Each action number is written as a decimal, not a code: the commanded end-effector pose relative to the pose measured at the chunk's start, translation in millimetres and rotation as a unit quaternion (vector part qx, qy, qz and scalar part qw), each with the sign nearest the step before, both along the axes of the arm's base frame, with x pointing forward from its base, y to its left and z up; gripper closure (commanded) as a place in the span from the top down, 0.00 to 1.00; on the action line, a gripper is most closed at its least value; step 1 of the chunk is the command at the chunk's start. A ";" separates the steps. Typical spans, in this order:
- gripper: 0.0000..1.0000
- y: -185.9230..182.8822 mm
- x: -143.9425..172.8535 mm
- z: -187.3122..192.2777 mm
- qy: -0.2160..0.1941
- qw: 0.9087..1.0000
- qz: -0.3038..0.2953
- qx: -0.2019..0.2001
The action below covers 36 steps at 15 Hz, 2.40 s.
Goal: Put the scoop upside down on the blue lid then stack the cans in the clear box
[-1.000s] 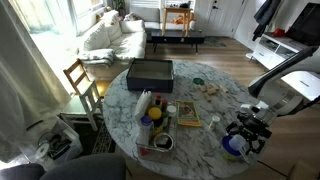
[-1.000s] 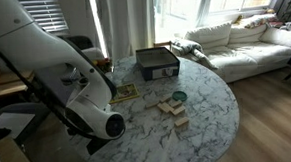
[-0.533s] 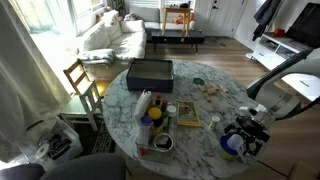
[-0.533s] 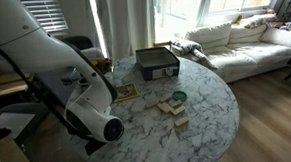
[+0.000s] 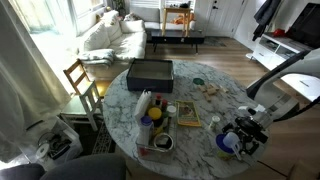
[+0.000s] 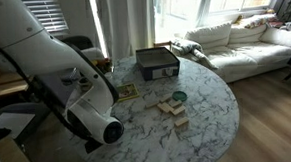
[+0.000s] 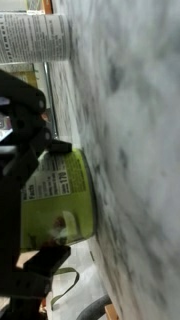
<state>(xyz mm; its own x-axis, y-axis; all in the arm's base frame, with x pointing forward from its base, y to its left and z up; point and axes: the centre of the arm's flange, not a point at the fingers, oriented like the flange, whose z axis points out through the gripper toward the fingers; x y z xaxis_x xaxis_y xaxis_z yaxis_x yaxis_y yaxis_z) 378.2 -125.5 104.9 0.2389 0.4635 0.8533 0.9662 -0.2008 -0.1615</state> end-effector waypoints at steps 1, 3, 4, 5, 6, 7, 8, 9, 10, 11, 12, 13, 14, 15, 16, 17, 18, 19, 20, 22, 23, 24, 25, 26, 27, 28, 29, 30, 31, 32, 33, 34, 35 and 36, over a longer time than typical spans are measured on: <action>0.67 0.1 1.8 -8.5 -0.031 0.999 0.000 0.020; 0.67 2.7 6.4 1.9 -0.042 0.999 0.007 0.016; 0.67 4.1 9.5 7.6 -0.048 0.999 0.011 0.014; 0.67 6.3 13.5 15.3 -0.055 0.998 0.017 0.009; 0.67 9.2 18.1 24.3 -0.062 0.998 0.025 0.003; 0.67 12.4 22.6 33.3 -0.069 0.997 0.031 0.000; 0.67 16.5 26.8 43.5 -0.075 0.996 0.039 -0.005; 0.67 19.9 30.0 51.9 -0.079 0.996 0.047 -0.009; 0.67 24.1 33.5 61.0 -0.083 0.995 0.056 -0.015; 0.67 28.7 37.1 70.2 -0.086 0.994 0.065 -0.020; 0.67 33.4 40.5 78.0 -0.091 0.993 0.076 -0.023; 0.67 38.8 44.3 86.7 -0.097 0.991 0.086 -0.026; 0.67 44.0 48.1 93.9 -0.102 0.990 0.096 -0.029; 0.67 49.9 52.2 101.7 -0.107 0.988 0.105 -0.032; 0.67 57.6 57.4 111.6 -0.112 0.987 0.112 -0.034; 0.67 63.7 61.5 117.3 -0.117 0.985 0.121 -0.037; 0.67 72.7 67.5 128.1 -0.123 0.983 0.129 -0.038; 0.67 81.2 73.1 136.4 -0.127 0.982 0.136 -0.038; 0.67 90.2 79.1 145.4 -0.129 0.981 0.143 -0.038; 0.67 107.2 92.0 157.4 -0.121 0.981 0.150 -0.037; 0.67 114.5 97.4 162.8 -0.105 0.982 0.152 -0.034; 0.67 120.4 103.1 165.3 -0.087 0.984 0.150 -0.038; 0.67 126.4 107.2 167.4 -0.073 0.985 0.151 -0.038; 0.67 130.8 111.2 168.9 -0.057 0.986 0.150 -0.043; 0.67 135.1 114.4 170.7 -0.041 0.987 0.148 -0.050; 0.67 138.7 117.2 174.0 -0.028 0.987 0.147 -0.053; 0.67 143.1 121.1 177.6 -0.021 0.988 0.143 -0.057; 0.67 147.4 125.3 180.5 -0.017 0.988 0.140 -0.059; 0.67 151.1 130.1 182.7 -0.013 0.989 0.138 -0.061; 0.67 156.9 135.8 184.1 -0.009 0.989 0.135 -0.062; 0.67 162.4 140.7 185.7 -0.006 0.989 0.132 -0.063; 0.67 170.2 147.3 186.4 -0.004 0.989 0.130 -0.065; 0.67 176.5 152.6 188.0 -0.003 0.989 0.130 -0.065; 0.67 182.7 157.9 188.1 -0.002 0.989 0.131 -0.067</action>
